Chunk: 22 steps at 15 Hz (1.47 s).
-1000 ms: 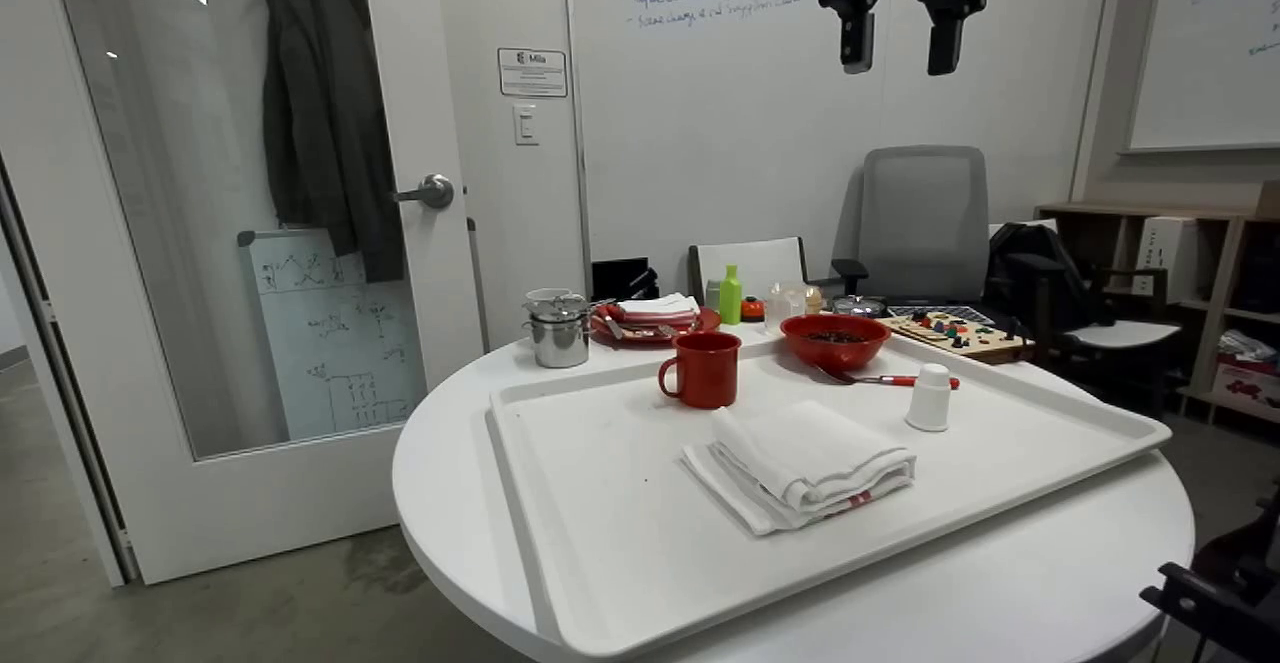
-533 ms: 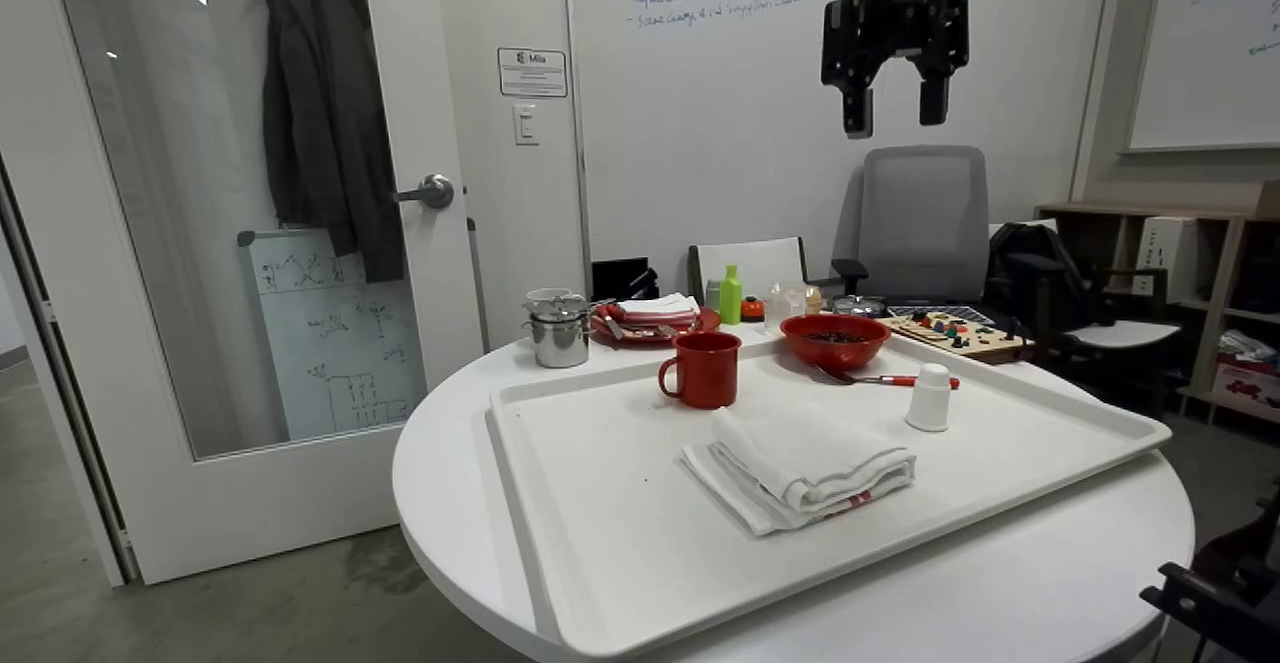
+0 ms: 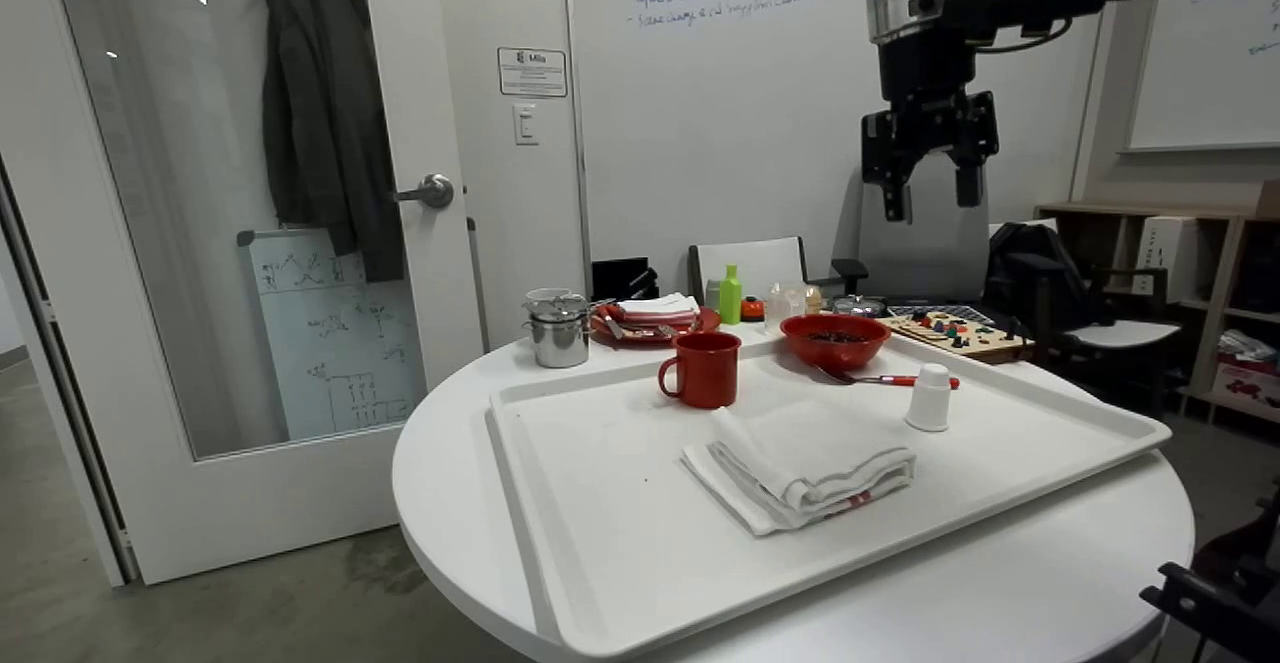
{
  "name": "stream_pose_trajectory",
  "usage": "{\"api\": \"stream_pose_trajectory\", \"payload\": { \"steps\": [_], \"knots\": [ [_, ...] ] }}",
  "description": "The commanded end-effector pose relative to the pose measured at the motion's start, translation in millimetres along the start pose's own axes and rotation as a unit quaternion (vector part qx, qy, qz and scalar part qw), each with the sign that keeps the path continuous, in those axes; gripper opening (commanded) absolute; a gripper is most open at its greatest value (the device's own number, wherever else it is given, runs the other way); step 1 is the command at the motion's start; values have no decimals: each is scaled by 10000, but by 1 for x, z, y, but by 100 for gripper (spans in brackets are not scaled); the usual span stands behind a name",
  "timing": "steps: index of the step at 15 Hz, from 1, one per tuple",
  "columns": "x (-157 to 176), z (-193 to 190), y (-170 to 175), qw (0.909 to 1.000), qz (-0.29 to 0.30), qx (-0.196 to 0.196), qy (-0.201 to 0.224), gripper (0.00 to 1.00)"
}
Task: Place the salt shaker in the reg mug
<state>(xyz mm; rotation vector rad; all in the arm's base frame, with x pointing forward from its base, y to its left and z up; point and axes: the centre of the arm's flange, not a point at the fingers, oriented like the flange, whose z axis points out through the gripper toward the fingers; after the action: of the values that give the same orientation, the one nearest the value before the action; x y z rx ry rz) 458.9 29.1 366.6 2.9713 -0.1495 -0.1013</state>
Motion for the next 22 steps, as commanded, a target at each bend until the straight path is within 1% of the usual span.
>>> {"api": "stream_pose_trajectory", "payload": {
  "steps": [1, 5, 10, 15, 22],
  "knots": [
    [8, 38, 23, 9998, 100, -23, -147, 100],
    [23, 75, 37, 9991, 372, -28, -197, 100],
    [40, 115, 42, 9986, 511, -119, -30, 100],
    [44, 152, 44, 9984, 555, -99, -48, 100],
    [44, 183, 45, 9984, 538, -65, -144, 100]
  ]
}}
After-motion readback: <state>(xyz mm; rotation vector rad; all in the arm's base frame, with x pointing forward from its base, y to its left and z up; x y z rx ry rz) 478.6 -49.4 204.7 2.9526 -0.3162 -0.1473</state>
